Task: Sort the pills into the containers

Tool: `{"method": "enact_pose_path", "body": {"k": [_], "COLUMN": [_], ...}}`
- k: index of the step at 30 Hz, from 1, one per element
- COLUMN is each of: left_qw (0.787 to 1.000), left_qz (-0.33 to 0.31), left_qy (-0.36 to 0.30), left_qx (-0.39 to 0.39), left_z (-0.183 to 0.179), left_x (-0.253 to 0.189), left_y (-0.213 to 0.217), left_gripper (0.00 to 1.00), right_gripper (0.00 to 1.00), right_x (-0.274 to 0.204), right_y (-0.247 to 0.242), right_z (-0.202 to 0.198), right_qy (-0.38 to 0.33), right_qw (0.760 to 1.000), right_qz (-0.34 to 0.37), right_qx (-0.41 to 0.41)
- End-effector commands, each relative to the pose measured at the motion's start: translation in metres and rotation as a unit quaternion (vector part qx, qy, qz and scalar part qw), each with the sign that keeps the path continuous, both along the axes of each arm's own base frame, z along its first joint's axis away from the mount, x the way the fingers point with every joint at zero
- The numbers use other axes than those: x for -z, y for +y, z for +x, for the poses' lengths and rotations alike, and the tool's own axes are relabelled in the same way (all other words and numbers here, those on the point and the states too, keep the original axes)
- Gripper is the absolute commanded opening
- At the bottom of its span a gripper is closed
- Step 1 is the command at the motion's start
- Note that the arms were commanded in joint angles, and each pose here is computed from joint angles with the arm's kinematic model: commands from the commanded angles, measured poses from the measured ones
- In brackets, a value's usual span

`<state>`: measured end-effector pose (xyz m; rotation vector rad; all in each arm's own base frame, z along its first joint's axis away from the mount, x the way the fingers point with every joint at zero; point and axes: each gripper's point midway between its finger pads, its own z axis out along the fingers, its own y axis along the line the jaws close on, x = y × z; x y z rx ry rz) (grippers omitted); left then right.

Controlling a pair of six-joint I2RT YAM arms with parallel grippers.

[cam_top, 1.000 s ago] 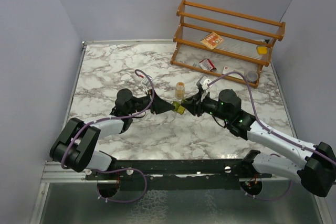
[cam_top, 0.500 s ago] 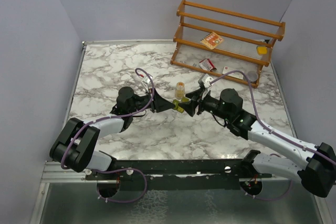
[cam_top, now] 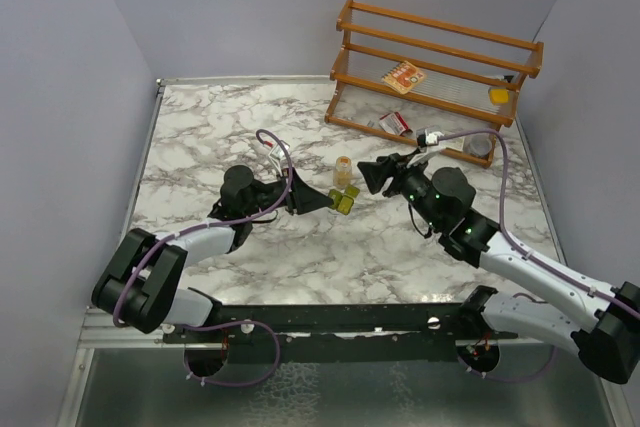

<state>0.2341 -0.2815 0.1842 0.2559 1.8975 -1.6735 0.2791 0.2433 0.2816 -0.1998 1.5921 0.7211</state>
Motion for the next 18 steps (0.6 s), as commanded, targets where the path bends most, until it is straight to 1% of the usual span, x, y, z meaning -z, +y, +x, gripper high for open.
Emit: {"method": "enact_pose_path", "body": {"k": [1, 4, 7, 18], "left_qw": [1.0, 0.999, 0.999, 0.999], "left_qz": [-0.004, -0.005, -0.006, -0.007], "left_qy": [-0.025, -0.032, -0.037, -0.041], "left_qx": [-0.009, -0.009, -0.009, -0.023], "left_z": [0.001, 0.001, 0.001, 0.005], "left_x": [-0.008, -0.011, -0.013, -0.015], "left_y": [0.001, 0.002, 0.002, 0.004], "left_gripper": [0.0, 0.0, 0.0, 0.0], "right_gripper": [0.57, 0.57, 0.57, 0.57], "right_x": [0.027, 0.033, 0.035, 0.066], "right_y": [-0.008, -0.005, -0.004, 0.011], "right_z": [0.009, 0.009, 0.008, -0.005], "right_qy": [0.095, 0.12, 0.133, 0.186], "right_qw": [0.992, 0.987, 0.984, 0.976], "right_qz": [0.055, 0.086, 0.1, 0.108], "right_qx": [0.065, 0.069, 0.07, 0.033]}}
